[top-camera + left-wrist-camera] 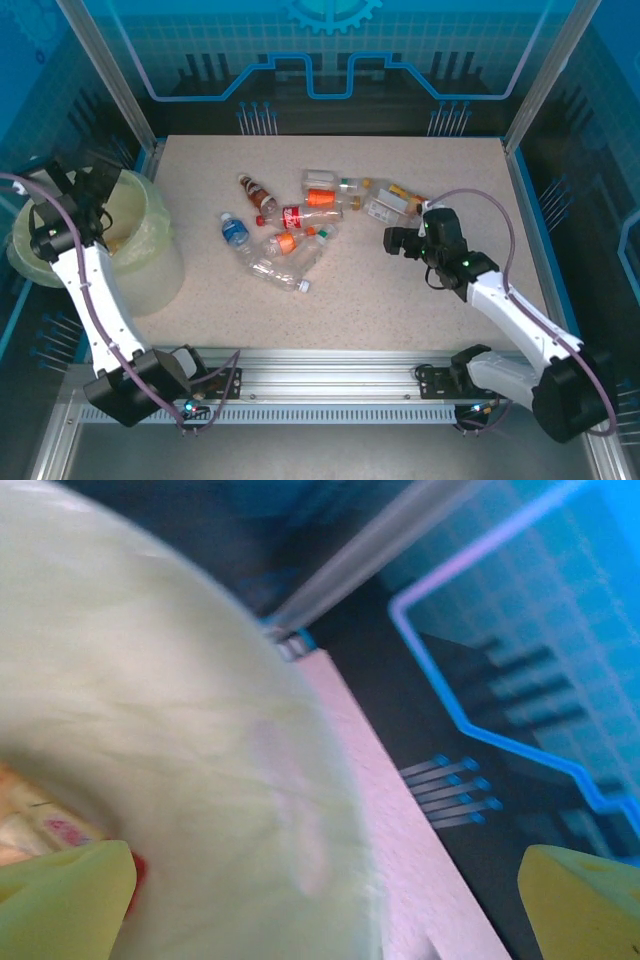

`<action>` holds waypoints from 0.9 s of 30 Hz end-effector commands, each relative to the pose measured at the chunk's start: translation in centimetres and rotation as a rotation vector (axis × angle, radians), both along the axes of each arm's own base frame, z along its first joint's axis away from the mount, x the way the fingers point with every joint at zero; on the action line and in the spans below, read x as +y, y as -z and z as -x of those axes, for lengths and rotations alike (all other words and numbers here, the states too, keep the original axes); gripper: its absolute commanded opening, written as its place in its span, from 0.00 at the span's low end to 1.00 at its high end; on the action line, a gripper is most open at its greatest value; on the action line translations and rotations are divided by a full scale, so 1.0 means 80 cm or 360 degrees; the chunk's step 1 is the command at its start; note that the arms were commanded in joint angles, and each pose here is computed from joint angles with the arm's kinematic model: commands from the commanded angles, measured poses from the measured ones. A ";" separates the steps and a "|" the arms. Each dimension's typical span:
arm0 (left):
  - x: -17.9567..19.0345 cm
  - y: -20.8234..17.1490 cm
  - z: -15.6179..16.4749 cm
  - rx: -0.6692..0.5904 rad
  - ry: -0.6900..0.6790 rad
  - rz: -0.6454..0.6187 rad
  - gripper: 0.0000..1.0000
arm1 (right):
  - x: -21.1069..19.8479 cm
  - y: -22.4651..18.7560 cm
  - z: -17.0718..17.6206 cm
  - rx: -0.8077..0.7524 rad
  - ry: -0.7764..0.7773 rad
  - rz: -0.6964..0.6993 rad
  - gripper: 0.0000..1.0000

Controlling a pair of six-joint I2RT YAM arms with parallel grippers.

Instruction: Put the plastic bottles in the bin

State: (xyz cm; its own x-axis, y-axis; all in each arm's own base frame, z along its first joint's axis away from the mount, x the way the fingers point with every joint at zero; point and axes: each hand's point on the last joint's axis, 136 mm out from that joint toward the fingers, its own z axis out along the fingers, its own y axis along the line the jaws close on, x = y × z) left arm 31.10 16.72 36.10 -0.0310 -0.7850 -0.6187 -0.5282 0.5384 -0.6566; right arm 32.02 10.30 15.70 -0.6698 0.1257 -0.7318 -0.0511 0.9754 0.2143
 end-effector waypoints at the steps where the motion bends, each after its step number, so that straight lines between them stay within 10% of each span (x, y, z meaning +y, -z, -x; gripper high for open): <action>1: -0.075 -0.036 -0.013 -0.0089 0.0420 -0.0086 0.99 | 0.002 -0.009 -0.017 0.0031 -0.0118 0.0022 1.00; 11: -0.226 -0.059 -0.032 -0.0228 0.1056 -0.0204 0.99 | -0.015 0.008 -0.088 0.0138 -0.0426 0.0495 1.00; 27: -0.231 0.003 -0.020 -0.0038 0.1104 -0.0179 0.99 | -0.007 0.090 -0.146 0.0546 -0.1047 0.0771 0.99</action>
